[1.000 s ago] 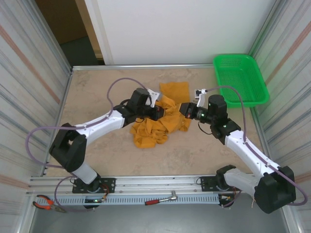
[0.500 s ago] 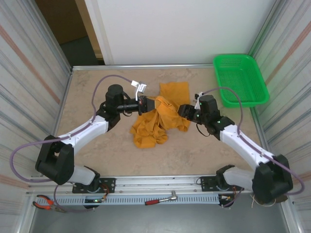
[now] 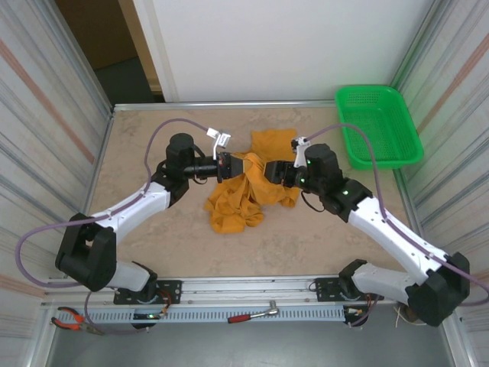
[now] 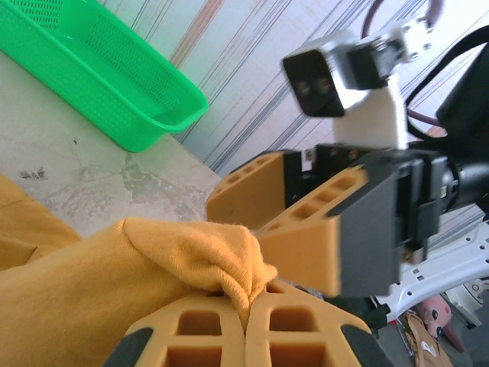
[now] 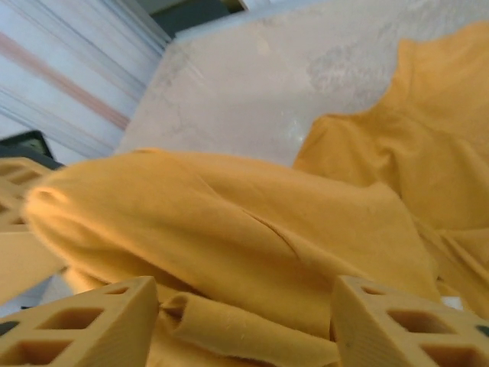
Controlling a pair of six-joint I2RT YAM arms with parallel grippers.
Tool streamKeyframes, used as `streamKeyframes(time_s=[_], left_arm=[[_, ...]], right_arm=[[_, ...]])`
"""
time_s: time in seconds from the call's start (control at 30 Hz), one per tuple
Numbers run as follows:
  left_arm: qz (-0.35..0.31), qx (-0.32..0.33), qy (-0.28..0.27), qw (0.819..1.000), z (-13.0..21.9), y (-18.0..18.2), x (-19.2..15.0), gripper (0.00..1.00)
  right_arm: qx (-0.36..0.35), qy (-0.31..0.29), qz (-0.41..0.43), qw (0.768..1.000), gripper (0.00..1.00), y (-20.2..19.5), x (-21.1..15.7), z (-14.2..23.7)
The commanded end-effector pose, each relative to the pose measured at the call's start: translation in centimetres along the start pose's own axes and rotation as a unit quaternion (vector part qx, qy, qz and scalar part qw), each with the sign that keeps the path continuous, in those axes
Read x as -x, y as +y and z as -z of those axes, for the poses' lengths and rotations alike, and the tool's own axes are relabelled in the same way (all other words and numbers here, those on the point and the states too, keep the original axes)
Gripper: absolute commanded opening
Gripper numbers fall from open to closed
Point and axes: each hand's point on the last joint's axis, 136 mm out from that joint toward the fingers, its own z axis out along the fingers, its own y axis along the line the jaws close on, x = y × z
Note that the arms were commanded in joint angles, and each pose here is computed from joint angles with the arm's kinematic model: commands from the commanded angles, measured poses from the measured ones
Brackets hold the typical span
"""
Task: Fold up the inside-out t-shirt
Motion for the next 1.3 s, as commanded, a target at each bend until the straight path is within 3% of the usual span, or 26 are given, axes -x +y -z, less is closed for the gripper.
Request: streamKeyframes(time_s=[0.0, 0.07, 0.1, 0.27, 0.37, 0.5, 0.57, 0.77, 0.93, 1.27], left_arm=[[-0.028, -0.012, -0.012, 0.999, 0.9, -1.7, 0.7, 0.0], [-0.023, -0.003, -0.013, 1.0, 0.9, -1.2, 0.5, 0.0], [-0.02, 0.003, -0.013, 1.0, 0.9, -0.9, 0.4, 0.0], [0.018, 0.066, -0.021, 0.997, 1.6, 2.7, -0.9, 0.0], [0.038, 0.075, -0.023, 0.996, 1.7, 4.2, -1.6, 0.01], [0.044, 0.073, -0.025, 0.996, 1.7, 4.3, -1.9, 0.49], [0.036, 0.078, -0.028, 0.996, 2.0, 3.9, -1.7, 0.58], [-0.019, 0.103, -0.036, 0.994, 3.2, 1.2, 0.5, 0.66], [-0.074, 0.129, -0.015, 0.989, 1.9, -0.8, 1.9, 0.69], [-0.108, 0.181, 0.055, 0.976, -3.1, 1.8, 0.5, 0.7]], right_arm=[[-0.003, -0.006, 0.014, 1.0, 0.38, 0.5, 0.8, -0.3], [-0.003, -0.01, 0.017, 1.0, 0.04, 0.6, 1.4, 0.0], [-0.001, -0.015, 0.02, 1.0, 0.0, 0.8, 1.9, 0.5], [0.034, -0.072, 0.03, 0.996, 0.0, 3.2, 6.4, 5.5], [0.091, -0.123, 0.022, 0.988, 0.0, 5.8, 9.2, 9.9], [0.128, -0.154, 0.012, 0.98, 0.0, 6.9, 10.2, 12.0], [0.11, -0.145, 0.011, 0.983, 0.0, 5.7, 9.5, 10.9], [0.126, -0.122, 0.002, 0.984, 0.0, 4.4, 8.1, 9.3], [0.134, -0.097, 0.011, 0.986, 0.0, 4.3, 7.0, 8.6], [0.136, -0.09, 0.0, 0.987, 0.0, 3.8, 6.2, 8.2]])
